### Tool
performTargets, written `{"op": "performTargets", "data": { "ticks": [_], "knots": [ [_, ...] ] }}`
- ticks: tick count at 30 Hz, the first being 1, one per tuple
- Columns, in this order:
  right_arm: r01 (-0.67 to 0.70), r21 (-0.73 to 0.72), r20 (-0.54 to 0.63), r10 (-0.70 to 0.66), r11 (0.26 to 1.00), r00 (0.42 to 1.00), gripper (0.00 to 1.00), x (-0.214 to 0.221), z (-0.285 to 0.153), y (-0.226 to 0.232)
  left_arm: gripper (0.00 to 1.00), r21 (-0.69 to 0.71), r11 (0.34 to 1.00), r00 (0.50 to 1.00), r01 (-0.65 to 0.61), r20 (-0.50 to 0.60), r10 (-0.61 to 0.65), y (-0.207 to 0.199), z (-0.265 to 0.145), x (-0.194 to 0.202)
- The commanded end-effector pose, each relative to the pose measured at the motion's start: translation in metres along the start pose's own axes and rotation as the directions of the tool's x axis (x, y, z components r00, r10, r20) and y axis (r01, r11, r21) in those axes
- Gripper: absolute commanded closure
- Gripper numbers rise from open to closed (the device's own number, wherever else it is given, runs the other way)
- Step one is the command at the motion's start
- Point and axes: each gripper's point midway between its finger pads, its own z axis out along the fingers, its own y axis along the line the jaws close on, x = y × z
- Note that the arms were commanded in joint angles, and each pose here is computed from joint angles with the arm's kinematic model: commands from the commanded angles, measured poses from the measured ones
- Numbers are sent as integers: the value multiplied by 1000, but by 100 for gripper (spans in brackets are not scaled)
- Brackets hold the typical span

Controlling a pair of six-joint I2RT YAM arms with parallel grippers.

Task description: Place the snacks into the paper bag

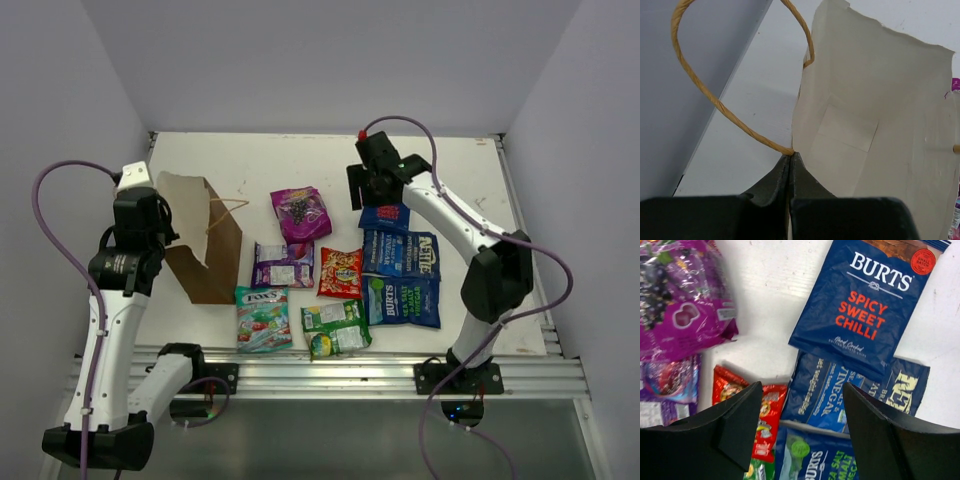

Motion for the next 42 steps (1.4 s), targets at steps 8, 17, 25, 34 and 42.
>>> {"op": "performTargets", "data": {
  "ticks": [8, 17, 25, 34, 42],
  "knots": [
    [-37, 224, -8, 40, 974, 999, 30, -6, 76, -56, 100, 52, 999, 1000, 16, 4, -16, -10, 3, 2],
    [-116, 263, -71, 139, 958, 988, 29, 8, 111, -120, 100, 72, 997, 1000, 10, -8, -10, -15, 6, 3],
    [-129, 228, -175, 171, 965, 970, 28, 37, 144, -117, 100, 63, 998, 1000, 8, -4, -7, -13, 5, -2],
    [-170, 160, -267, 209, 972, 941, 43, 71, 166, -109, 100, 48, 999, 1000, 5, 1, -5, -10, 3, -3],
    [-162, 133, -284, 194, 978, 939, 100, 74, 157, -106, 100, 56, 998, 1000, 5, 14, -6, -11, 1, -7]
  ]
}}
